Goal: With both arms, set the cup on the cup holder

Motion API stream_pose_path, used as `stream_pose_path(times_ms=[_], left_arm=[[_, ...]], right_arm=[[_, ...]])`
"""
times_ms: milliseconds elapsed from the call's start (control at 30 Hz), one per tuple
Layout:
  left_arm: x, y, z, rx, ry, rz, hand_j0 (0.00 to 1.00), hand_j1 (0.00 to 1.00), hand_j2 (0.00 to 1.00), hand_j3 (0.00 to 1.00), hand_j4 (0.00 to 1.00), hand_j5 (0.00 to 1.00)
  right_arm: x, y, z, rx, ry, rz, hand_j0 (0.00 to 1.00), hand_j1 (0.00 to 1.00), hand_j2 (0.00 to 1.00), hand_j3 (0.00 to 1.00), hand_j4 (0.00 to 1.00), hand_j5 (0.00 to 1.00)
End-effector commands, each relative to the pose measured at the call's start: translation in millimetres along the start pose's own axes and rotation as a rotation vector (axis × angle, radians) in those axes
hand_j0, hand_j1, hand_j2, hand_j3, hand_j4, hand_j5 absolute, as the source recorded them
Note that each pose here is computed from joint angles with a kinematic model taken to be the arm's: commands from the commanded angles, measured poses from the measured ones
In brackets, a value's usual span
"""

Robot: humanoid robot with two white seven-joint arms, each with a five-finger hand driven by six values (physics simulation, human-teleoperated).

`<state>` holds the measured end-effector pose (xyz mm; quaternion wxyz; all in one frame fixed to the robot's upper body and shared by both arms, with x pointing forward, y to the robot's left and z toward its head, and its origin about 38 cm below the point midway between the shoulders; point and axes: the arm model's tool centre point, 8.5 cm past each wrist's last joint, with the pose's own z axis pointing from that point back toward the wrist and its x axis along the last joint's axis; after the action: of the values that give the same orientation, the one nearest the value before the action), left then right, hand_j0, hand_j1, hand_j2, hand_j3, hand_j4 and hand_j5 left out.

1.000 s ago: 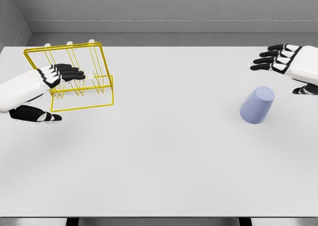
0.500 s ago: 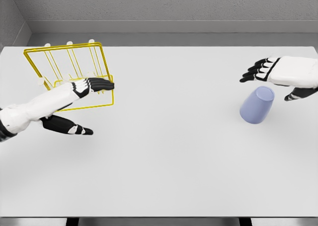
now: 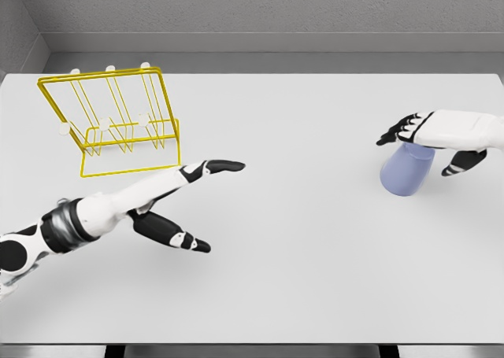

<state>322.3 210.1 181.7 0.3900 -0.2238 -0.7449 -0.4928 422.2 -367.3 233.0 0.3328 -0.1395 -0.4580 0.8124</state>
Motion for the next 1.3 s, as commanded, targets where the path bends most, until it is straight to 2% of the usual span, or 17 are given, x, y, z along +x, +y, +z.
stream_pose_path(times_ms=[0,67,133,167,300,400,533,633,800,1267], left_arm=[[-2.1,-7.0,-2.5,0.011,-0.008,0.061,1.0,1.0,1.0,1.0,1.0,1.0],[-9.7,-6.5,-2.2,0.019,0.063,0.088,1.0,1.0,1.0,1.0,1.0,1.0],[-20.0,-0.1,-10.3,0.051,0.16,0.168,1.0,1.0,1.0,1.0,1.0,1.0],[-23.9,0.5,-11.3,0.05,0.198,0.177,1.0,1.0,1.0,1.0,1.0,1.0],[-35.9,-4.7,-13.9,0.055,0.274,0.231,1.0,1.0,1.0,1.0,1.0,1.0],[-37.5,-7.0,-17.2,0.074,0.275,0.297,1.0,1.0,1.0,1.0,1.0,1.0],[-42.0,-7.9,-20.4,0.101,0.27,0.359,1.0,1.0,1.0,1.0,1.0,1.0],[-50.6,-10.8,-22.0,0.109,0.314,0.402,1.0,1.0,1.0,1.0,1.0,1.0],[-66.3,-11.7,-27.9,0.133,0.331,0.416,1.0,1.0,1.0,1.0,1.0,1.0],[-82.4,-16.3,-32.9,0.156,0.352,0.44,1.0,1.0,1.0,1.0,1.0,1.0]], right_arm=[[-1.8,3.0,-8.2,0.0,-0.001,-0.013,1.0,1.0,1.0,1.0,1.0,1.0],[-1.5,4.0,-14.9,-0.001,-0.005,-0.016,1.0,1.0,1.0,1.0,1.0,1.0],[-4.8,6.3,-14.2,0.003,0.004,-0.024,1.0,1.0,1.0,1.0,1.0,1.0],[-5.2,6.6,-14.1,0.004,0.005,-0.025,1.0,1.0,1.0,1.0,1.0,1.0],[-3.4,8.3,-14.3,0.03,0.0,-0.021,0.99,0.99,0.99,0.99,0.99,0.99],[-3.0,5.1,-13.5,0.026,0.001,-0.013,0.97,0.97,0.97,0.97,0.97,0.97],[-3.0,5.2,-13.2,0.031,0.0,-0.015,0.88,0.88,0.88,0.88,0.88,0.88],[-2.9,5.1,-13.2,0.03,-0.001,-0.016,0.83,0.83,0.83,0.83,0.83,0.83],[-2.8,4.5,-13.6,0.03,0.0,-0.013,0.79,0.79,0.79,0.79,0.79,0.79],[-3.2,3.7,-13.1,0.029,0.002,-0.011,0.73,0.73,0.73,0.73,0.73,0.73]])
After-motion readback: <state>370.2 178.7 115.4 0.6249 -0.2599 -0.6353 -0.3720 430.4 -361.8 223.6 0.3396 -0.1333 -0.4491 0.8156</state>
